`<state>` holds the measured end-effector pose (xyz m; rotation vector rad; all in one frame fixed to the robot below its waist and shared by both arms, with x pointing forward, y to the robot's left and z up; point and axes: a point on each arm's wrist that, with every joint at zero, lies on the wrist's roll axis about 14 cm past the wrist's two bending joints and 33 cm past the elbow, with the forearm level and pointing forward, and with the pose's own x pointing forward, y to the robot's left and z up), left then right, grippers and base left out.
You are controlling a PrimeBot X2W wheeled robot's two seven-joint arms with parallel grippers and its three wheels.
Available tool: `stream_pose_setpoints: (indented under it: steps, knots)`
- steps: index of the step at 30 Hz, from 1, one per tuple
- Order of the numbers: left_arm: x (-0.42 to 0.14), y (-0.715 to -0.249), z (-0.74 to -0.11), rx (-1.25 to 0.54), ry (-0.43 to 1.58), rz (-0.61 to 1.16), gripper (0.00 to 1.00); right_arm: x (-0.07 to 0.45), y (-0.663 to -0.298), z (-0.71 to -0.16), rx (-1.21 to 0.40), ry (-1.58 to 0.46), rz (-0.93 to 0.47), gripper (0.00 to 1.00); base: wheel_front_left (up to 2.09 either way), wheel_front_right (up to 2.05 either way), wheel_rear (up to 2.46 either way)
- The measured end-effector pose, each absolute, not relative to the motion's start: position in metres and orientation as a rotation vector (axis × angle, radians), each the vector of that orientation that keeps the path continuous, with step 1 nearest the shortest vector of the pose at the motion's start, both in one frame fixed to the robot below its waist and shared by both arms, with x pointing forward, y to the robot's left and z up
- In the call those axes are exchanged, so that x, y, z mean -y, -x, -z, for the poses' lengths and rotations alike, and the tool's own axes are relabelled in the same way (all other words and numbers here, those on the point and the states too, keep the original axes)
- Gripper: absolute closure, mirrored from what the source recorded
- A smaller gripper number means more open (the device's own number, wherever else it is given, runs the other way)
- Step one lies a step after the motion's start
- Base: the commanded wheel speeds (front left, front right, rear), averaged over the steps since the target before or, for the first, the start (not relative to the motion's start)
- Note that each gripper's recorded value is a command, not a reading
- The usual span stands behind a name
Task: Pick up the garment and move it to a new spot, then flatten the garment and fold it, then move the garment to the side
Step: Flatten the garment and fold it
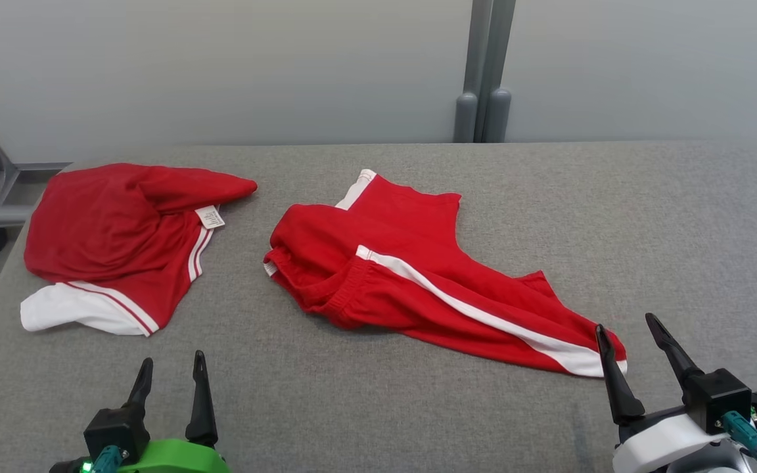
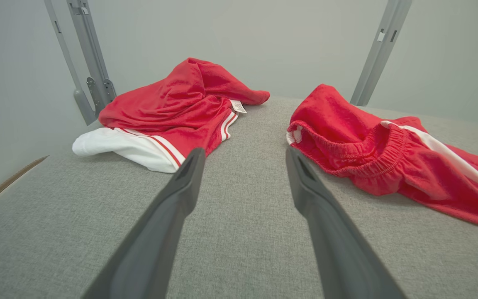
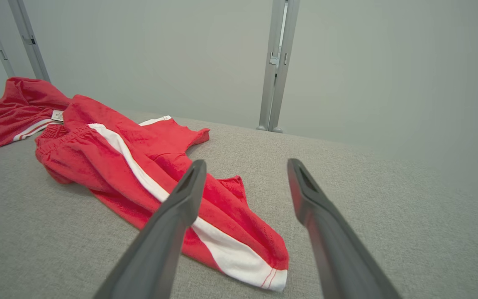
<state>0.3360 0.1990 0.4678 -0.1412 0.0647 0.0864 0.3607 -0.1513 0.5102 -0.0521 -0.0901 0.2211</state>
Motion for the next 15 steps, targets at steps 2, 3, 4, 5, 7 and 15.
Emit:
stream_pose_setpoints:
  steps: [2,3,4,5,7,15]
  knots:
    - [-0.2,-0.334,-0.469,-0.058,0.148,-0.09,0.0,0.147,-0.361,-0.509,0.085,0.05,-0.234,0.0,0.0,0.0,0.0]
    - [-0.201,-0.333,-0.469,-0.055,0.149,-0.093,0.0,0.145,-0.361,-0.507,0.081,0.051,-0.239,0.0,0.0,0.0,0.0]
    - [-0.202,-0.332,-0.47,-0.053,0.149,-0.096,0.0,0.144,-0.361,-0.506,0.077,0.051,-0.243,0.0,0.0,0.0,0.0]
    - [-0.204,-0.331,-0.47,-0.051,0.148,-0.103,0.0,0.142,-0.361,-0.504,0.073,0.049,-0.247,0.0,0.0,0.0,0.0]
    - [-0.206,-0.329,-0.469,-0.052,0.146,-0.109,0.0,0.139,-0.361,-0.504,0.071,0.049,-0.256,0.0,0.0,0.0,0.0]
    - [-0.199,-0.331,-0.467,-0.054,0.157,-0.09,0.0,0.147,-0.359,-0.478,-0.009,0.042,-0.229,0.0,0.0,0.0,0.0]
